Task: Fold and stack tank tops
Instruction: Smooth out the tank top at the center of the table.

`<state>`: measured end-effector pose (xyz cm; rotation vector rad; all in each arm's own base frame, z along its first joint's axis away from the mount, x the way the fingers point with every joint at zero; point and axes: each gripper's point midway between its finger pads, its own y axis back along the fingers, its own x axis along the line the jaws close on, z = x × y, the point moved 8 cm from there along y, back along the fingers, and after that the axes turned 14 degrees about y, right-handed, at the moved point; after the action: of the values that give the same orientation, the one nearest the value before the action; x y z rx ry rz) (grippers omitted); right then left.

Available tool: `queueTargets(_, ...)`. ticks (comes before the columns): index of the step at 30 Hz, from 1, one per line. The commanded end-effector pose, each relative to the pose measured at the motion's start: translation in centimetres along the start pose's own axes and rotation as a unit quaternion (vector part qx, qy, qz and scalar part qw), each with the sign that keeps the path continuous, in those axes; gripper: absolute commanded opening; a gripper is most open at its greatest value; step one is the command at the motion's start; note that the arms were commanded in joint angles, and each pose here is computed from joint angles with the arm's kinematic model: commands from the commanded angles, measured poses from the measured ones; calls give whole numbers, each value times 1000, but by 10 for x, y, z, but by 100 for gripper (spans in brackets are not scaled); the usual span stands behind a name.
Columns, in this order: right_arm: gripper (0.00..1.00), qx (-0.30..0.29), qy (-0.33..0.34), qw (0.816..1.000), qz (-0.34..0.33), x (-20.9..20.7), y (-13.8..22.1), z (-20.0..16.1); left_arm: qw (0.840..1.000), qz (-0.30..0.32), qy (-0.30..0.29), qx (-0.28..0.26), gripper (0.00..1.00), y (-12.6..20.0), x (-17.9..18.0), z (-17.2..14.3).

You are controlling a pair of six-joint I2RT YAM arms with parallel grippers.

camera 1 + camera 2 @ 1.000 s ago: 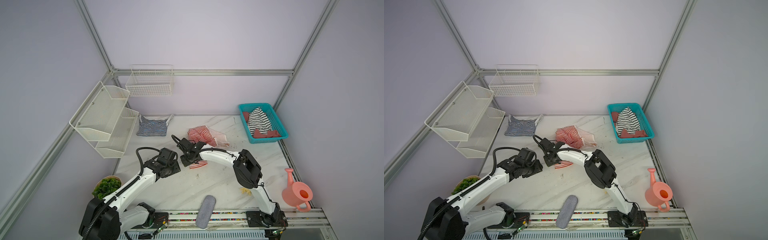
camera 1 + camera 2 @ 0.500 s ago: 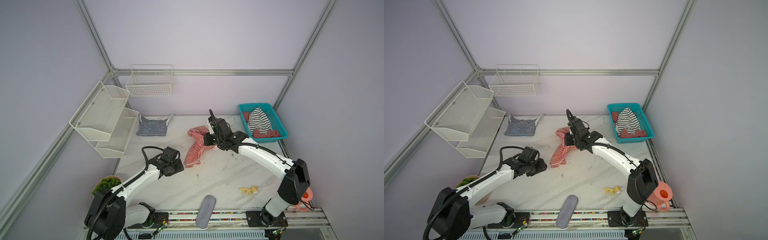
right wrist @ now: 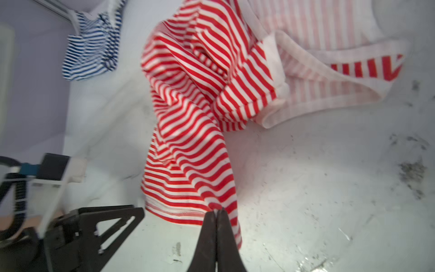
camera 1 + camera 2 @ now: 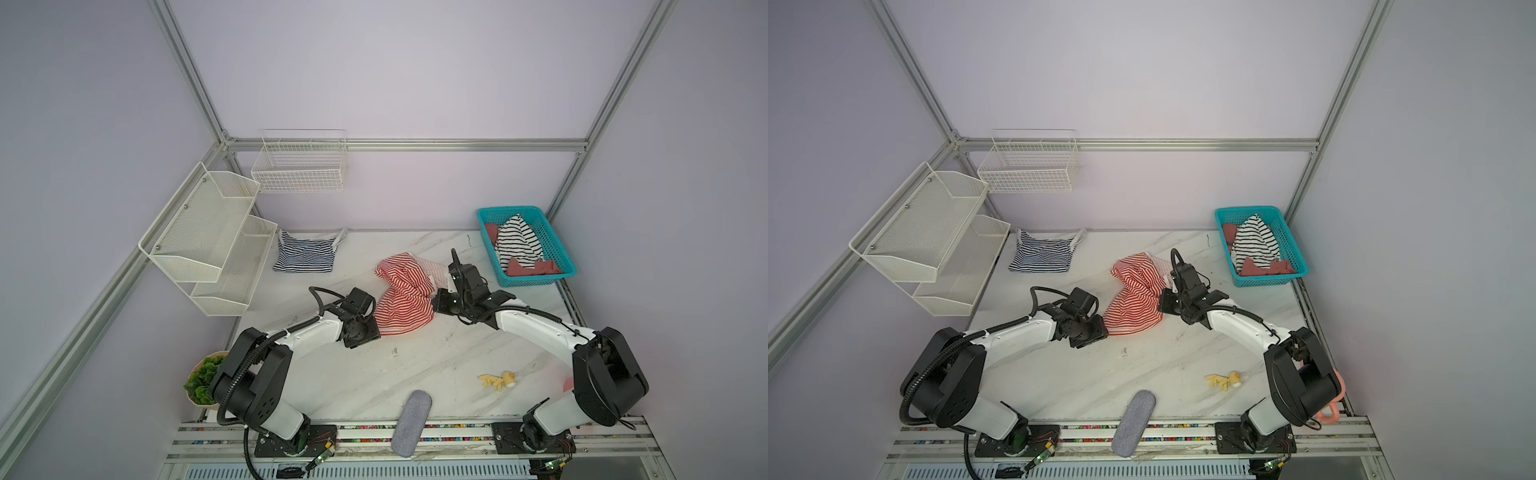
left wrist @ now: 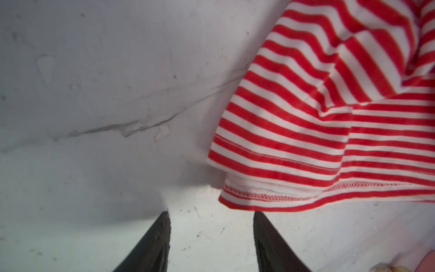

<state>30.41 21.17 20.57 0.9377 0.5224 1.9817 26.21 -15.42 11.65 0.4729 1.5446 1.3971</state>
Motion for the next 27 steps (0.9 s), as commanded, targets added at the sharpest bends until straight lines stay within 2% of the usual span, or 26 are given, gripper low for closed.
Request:
queueTargets(1,0,-136,27,984,109,49,41,70,998,-58,-6,-38,55,29,-30,13)
queueTargets(7,0,-217,67,949,220,102,67,139,995,-56,0,-84,55,63,-20,14)
queueTargets(10,0,-230,84,932,268,130,58,165,993,-49,4,-106,55,78,-13,13)
queueTargets(14,0,-241,94,919,297,155,37,194,991,-61,5,-119,55,92,-9,11)
queueTargets(19,0,-235,83,925,288,154,25,198,990,-70,8,-119,55,99,-6,8)
queueTargets(27,0,-201,60,955,211,107,50,135,990,-60,7,-127,55,103,-2,7)
